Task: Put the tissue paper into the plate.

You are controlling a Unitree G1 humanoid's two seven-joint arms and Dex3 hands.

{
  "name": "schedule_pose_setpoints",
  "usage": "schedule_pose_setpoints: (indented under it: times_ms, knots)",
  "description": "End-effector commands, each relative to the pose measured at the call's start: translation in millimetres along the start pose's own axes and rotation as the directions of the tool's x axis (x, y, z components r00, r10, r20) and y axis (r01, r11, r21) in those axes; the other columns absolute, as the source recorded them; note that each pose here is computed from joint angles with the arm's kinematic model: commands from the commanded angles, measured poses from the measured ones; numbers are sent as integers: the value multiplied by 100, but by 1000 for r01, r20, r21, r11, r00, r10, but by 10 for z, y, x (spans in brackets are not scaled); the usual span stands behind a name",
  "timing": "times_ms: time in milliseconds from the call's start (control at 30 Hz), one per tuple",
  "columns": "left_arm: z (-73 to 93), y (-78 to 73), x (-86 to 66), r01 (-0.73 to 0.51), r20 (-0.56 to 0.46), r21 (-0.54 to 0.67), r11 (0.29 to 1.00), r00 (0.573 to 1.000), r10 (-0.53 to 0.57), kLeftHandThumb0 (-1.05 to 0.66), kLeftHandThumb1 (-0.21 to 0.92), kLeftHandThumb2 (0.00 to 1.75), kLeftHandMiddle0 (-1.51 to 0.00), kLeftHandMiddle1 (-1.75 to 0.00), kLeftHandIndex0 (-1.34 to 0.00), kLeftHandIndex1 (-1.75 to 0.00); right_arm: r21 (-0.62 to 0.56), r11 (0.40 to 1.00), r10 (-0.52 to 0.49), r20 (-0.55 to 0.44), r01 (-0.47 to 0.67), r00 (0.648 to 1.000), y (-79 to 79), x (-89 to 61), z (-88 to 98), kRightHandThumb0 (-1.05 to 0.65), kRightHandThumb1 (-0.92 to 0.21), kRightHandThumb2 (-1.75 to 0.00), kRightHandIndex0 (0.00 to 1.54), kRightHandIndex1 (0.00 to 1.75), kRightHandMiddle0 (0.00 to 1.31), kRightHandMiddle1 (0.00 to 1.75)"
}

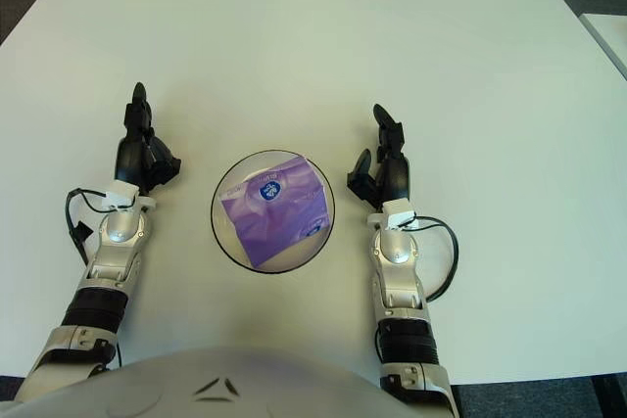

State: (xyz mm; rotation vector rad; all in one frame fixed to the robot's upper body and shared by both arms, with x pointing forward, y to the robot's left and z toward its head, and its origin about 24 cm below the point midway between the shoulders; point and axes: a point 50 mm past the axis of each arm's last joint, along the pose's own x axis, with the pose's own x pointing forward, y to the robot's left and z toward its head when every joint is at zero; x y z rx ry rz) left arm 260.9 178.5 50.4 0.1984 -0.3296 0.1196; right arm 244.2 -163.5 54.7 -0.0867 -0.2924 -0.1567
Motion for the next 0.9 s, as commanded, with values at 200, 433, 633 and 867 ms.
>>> schedule_pose_setpoints:
  times_ms: [200, 433, 633, 867]
  knots:
    - [-402, -44, -520, 20, -237, 13, 1000, 971, -16, -90, 92, 120, -4, 0, 0, -21, 14, 1000, 13, -105, -12, 994, 20, -121, -179, -67, -92, -108, 22, 4, 0, 53]
    - [-385, -39, -532, 21, -233, 10, 1000, 972, -18, -90, 92, 121, -3, 0, 0, -22, 27, 999, 20, -104, -18, 994, 31, -129, -173, -67, -92, -108, 22, 3, 0, 55]
    - [-368, -38, -544, 18, -236, 8, 1000, 972, -15, -91, 92, 120, -4, 0, 0, -21, 38, 999, 28, -110, -24, 993, 38, -143, -169, -65, -92, -107, 23, 3, 0, 56]
    - [-349, -44, -556, 12, -245, 3, 1000, 969, -11, -91, 92, 119, -5, -1, 0, -23, 40, 999, 29, -125, -24, 992, 34, -156, -176, -66, -92, -106, 24, 3, 0, 56]
